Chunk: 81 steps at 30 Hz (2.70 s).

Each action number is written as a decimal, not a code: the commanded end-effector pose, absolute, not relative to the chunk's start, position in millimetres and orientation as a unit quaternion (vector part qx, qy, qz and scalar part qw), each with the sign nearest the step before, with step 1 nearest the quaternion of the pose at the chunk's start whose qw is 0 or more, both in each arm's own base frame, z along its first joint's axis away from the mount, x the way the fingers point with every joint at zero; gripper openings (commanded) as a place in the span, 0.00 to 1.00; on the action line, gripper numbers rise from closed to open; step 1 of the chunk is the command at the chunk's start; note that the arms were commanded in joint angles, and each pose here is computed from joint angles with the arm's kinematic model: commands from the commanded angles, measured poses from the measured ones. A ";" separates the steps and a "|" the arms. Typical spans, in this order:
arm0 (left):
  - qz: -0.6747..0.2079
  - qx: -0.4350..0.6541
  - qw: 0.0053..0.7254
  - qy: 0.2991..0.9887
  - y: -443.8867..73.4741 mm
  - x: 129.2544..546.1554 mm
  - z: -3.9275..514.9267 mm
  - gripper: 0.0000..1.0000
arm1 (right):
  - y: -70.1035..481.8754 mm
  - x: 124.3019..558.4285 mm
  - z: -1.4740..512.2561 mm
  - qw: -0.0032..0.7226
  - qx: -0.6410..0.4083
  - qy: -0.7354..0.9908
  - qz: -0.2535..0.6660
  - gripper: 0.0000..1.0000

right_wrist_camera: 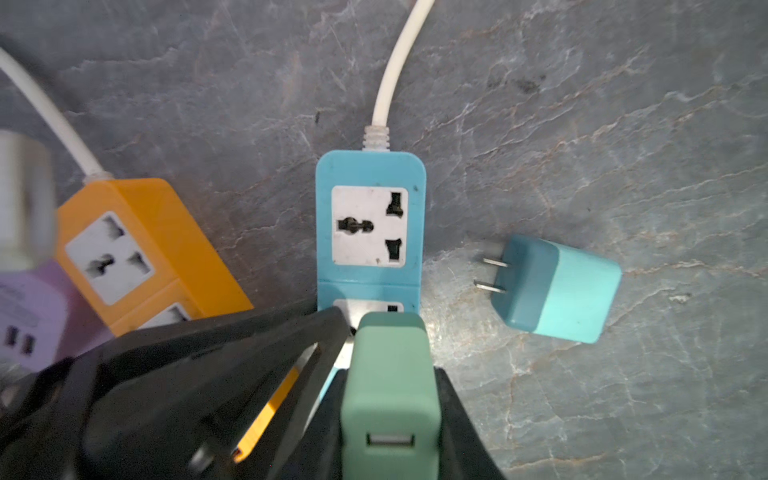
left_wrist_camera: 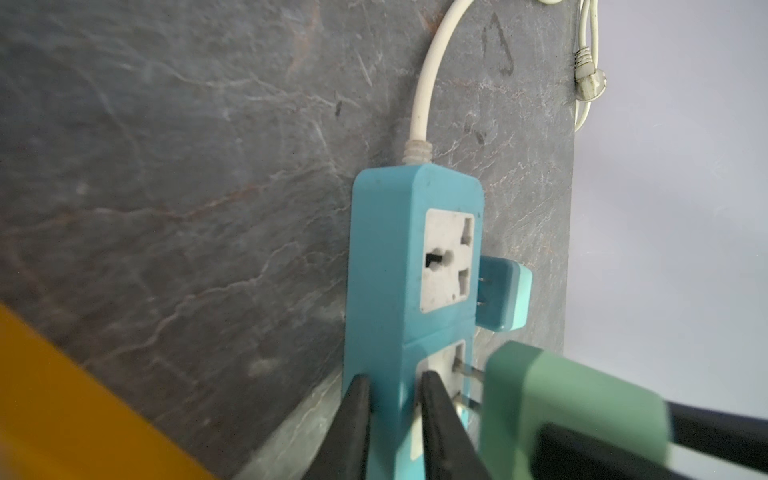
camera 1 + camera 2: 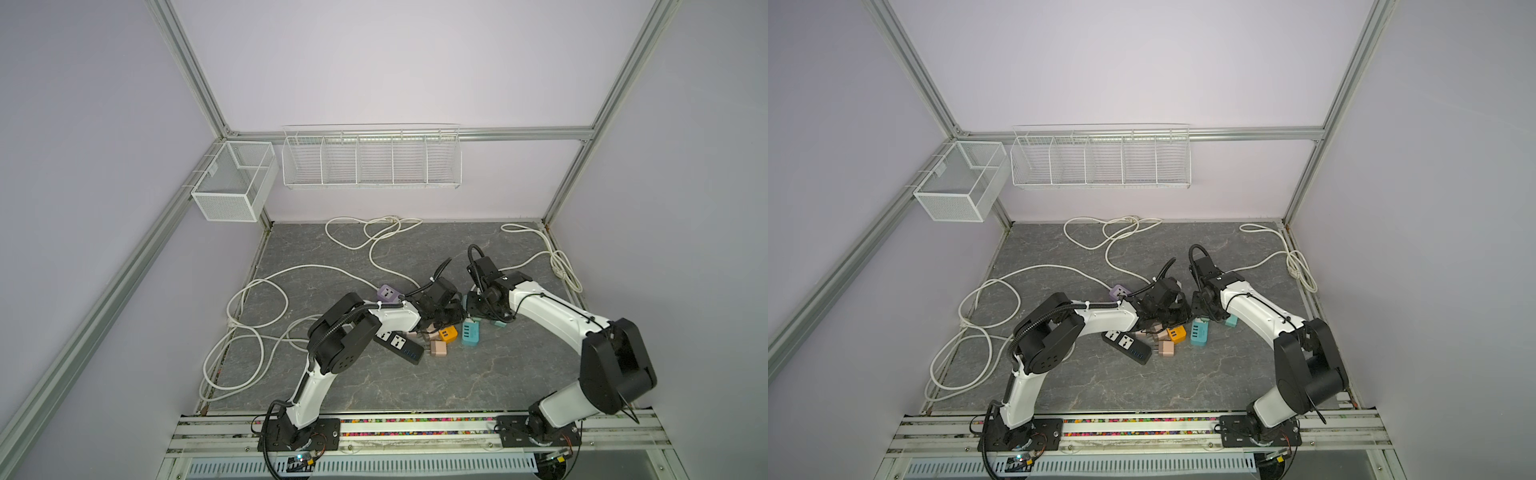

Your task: Pull the plug off the socket

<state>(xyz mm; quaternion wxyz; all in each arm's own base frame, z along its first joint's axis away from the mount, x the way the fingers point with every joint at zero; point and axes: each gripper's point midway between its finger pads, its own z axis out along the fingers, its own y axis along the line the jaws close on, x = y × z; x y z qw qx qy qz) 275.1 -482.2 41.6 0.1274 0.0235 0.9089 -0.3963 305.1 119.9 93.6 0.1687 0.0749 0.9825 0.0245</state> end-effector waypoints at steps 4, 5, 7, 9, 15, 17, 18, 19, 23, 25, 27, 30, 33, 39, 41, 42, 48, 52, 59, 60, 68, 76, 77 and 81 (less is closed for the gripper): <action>-0.262 0.029 0.065 0.962 -438.4 246.3 -21.6 0.23 | 103.1 298.4 118.7 0.188 0.095 0.974 0.078 0.07; -0.272 0.033 0.073 0.959 -444.3 249.8 -11.6 0.23 | 100.9 296.1 119.3 0.188 0.097 0.973 0.087 0.06; -0.290 0.040 0.087 0.952 -453.3 256.8 5.3 0.24 | 99.6 292.9 121.6 0.193 0.099 0.970 0.107 0.07; -0.305 0.047 0.099 0.946 -461.5 264.2 21.7 0.26 | 99.2 288.9 125.1 0.197 0.101 0.967 0.129 0.07; -0.332 0.057 0.141 0.931 -467.0 279.5 69.0 0.29 | 91.2 275.6 125.5 0.193 0.113 0.961 0.164 0.07; -0.333 0.060 0.157 0.928 -461.7 282.6 82.8 0.31 | 86.4 266.0 112.4 0.178 0.127 0.959 0.182 0.07; -0.329 0.061 0.167 0.927 -457.2 284.0 89.7 0.32 | 86.8 264.6 110.8 0.179 0.128 0.956 0.192 0.08; -0.325 0.060 0.173 0.928 -452.8 284.9 93.6 0.32 | 87.2 263.1 110.0 0.179 0.129 0.955 0.201 0.08; -0.322 0.055 0.197 0.924 -433.7 285.5 110.5 0.34 | 90.8 256.4 102.0 0.178 0.130 0.946 0.239 0.09; -0.319 0.053 0.205 0.924 -424.5 284.7 115.0 0.35 | 91.2 254.1 98.4 0.180 0.130 0.943 0.247 0.09; -0.316 0.052 0.213 0.923 -416.0 283.1 119.8 0.36 | 90.5 253.0 94.7 0.182 0.137 0.939 0.257 0.10; -0.314 0.055 0.221 0.922 -407.5 280.9 125.2 0.37 | 91.1 253.3 88.5 0.186 0.149 0.930 0.280 0.10; -0.312 0.061 0.224 0.921 -401.5 277.5 128.8 0.39 | 89.4 252.8 81.6 0.185 0.160 0.925 0.292 0.10; -0.314 0.077 0.235 0.917 -392.5 271.6 137.1 0.41 | 91.1 251.3 68.4 0.178 0.168 0.921 0.304 0.12; -0.315 0.080 0.239 0.915 -390.2 270.3 138.8 0.42 | 91.2 251.9 65.4 0.176 0.169 0.921 0.304 0.12; -0.315 0.083 0.240 0.914 -389.5 268.9 139.4 0.43 | 90.0 251.6 62.7 0.174 0.171 0.922 0.301 0.13; -0.311 0.084 0.244 0.915 -381.4 266.6 139.1 0.45 | 89.1 251.1 50.4 0.163 0.180 0.923 0.299 0.15; -0.313 0.079 0.246 0.914 -377.4 266.3 138.5 0.46 | 87.2 247.4 43.5 0.152 0.184 0.926 0.292 0.20; -0.317 0.073 0.248 0.913 -372.2 267.5 140.6 0.46 | 77.5 240.4 38.7 0.139 0.197 0.934 0.263 0.36; -0.317 0.072 0.250 0.912 -370.9 268.3 141.8 0.46 | 76.7 240.9 40.1 0.139 0.198 0.934 0.261 0.40; -0.316 0.052 0.274 0.907 -348.9 278.9 163.0 0.47 | 60.2 240.2 60.3 0.149 0.194 0.947 0.210 0.64; -0.175 -0.010 0.372 0.911 -242.2 305.8 198.4 0.65 | 12.5 263.1 118.8 0.246 0.197 0.945 0.085 0.96; -0.153 -0.021 0.388 0.909 -223.4 309.6 203.3 0.71 | 5.4 269.1 125.6 0.264 0.198 0.942 0.067 0.97; -0.063 -0.113 0.426 0.895 -122.3 328.3 209.0 0.91 | -30.7 295.7 143.4 0.337 0.215 0.916 -0.024 0.89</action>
